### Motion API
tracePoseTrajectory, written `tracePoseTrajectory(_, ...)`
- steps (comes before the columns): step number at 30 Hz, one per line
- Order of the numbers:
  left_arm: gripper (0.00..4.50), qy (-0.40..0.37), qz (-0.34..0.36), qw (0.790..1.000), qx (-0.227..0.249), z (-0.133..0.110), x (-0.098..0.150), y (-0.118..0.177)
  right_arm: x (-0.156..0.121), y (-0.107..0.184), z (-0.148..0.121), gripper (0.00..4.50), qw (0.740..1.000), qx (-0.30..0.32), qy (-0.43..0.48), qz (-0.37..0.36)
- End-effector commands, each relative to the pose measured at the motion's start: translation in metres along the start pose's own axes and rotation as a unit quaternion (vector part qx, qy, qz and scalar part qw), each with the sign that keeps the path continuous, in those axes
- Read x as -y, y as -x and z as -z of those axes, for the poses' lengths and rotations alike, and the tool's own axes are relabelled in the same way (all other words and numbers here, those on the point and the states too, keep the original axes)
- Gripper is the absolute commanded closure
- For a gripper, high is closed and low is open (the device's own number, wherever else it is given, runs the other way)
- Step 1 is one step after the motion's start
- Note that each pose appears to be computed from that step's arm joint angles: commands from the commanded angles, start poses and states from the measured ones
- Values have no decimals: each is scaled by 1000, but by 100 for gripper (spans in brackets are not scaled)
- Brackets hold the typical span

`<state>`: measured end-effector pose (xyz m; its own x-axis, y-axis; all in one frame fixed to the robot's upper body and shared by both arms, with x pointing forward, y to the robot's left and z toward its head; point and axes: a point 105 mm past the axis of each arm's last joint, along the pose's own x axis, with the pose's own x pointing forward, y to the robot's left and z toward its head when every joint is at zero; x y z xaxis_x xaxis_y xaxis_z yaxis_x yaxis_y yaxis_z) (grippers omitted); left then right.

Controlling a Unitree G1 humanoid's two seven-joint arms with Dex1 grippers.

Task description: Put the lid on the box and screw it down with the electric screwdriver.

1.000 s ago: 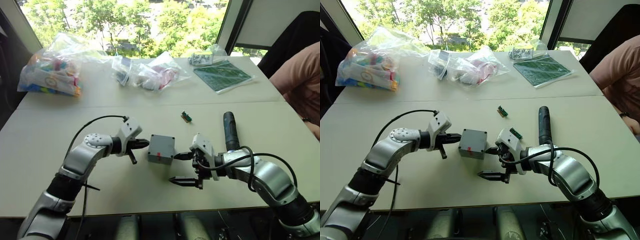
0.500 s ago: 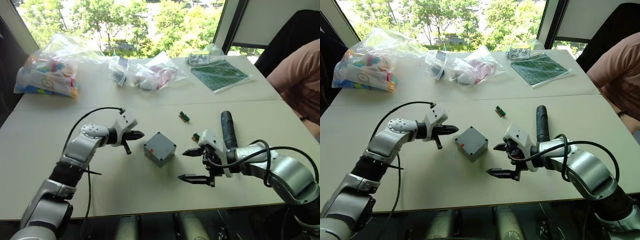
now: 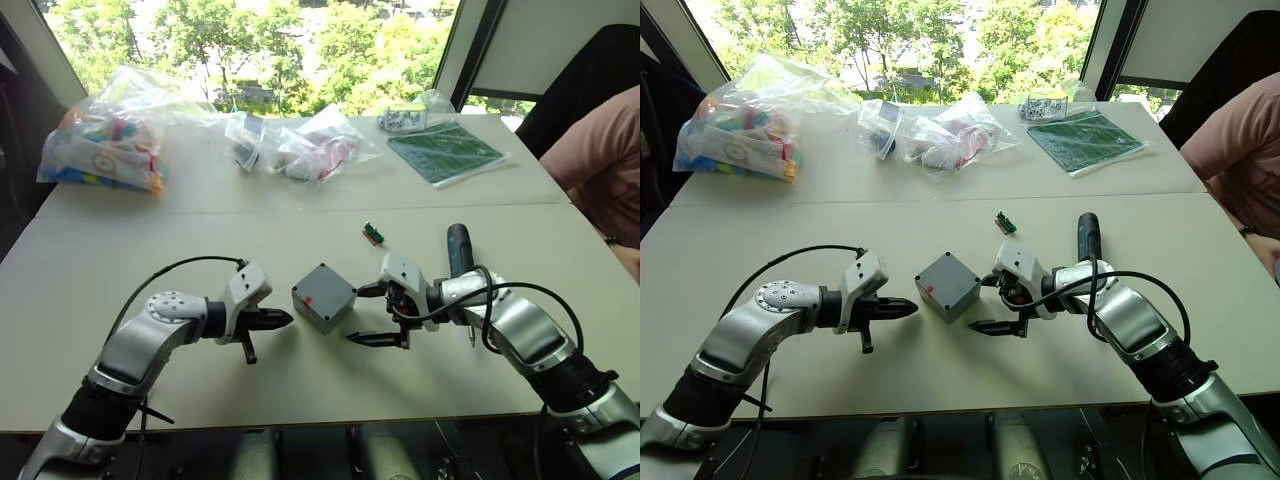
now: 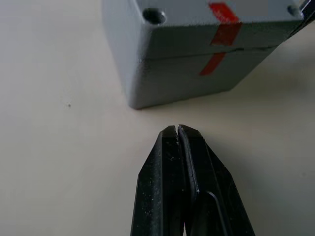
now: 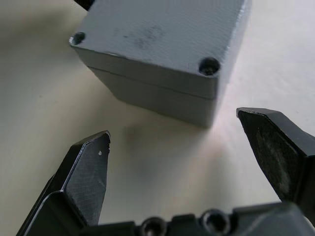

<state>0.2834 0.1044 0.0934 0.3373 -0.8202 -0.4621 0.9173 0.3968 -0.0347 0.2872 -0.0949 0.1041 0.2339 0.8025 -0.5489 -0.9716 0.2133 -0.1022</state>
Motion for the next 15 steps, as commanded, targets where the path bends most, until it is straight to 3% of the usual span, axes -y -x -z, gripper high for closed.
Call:
tracePoseTrajectory(1,450,-23,-21,999,14,-12,-12,-4,-12,5,-11,5,1000,10,12,-24)
tracePoseTrajectory(7,450,-36,-38,998,33,-25,-29,-12,-26,5,-9,5,1000,12,-2,-20)
tracePoseTrajectory(15,450,-36,-10,999,30,-25,-22,-8,-10,13,-2,5,999,4,-8,38)
